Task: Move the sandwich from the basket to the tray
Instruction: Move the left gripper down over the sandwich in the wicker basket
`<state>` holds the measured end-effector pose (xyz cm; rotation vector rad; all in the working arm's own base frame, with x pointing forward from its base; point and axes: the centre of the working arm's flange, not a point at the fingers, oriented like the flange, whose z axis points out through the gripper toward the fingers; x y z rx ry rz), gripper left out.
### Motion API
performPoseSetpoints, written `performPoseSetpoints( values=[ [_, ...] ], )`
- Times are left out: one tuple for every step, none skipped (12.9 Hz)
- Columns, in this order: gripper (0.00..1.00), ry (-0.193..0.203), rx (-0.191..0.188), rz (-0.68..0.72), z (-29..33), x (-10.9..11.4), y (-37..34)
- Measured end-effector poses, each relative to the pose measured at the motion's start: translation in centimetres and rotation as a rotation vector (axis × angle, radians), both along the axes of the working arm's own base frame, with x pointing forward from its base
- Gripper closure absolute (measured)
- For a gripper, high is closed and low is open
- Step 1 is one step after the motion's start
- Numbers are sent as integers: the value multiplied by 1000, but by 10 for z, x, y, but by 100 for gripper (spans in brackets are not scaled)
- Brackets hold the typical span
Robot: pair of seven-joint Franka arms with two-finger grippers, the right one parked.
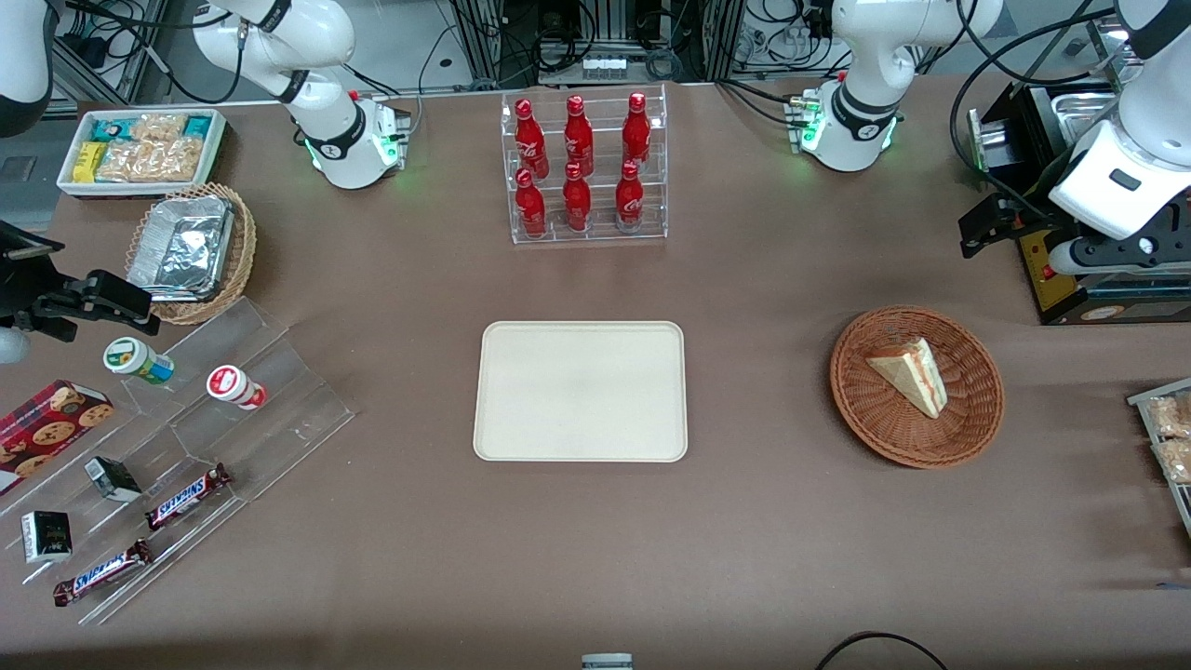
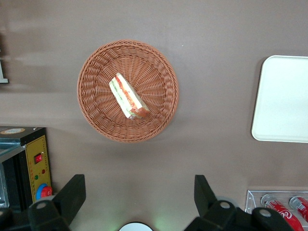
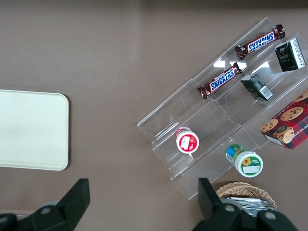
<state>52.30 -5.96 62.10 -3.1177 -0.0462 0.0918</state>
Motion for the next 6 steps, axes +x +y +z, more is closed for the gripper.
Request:
performPoseSetpoints(
  values=[
    [0, -1, 0, 0, 0, 0, 0],
    [0, -1, 0, -2, 0, 0, -1],
    [0, -1, 0, -6, 0, 0, -3],
    [0, 0, 0, -8, 0, 0, -4],
    [0, 1, 1, -8, 0, 0, -5],
    [0, 4, 2, -7, -2, 1, -4]
  ],
)
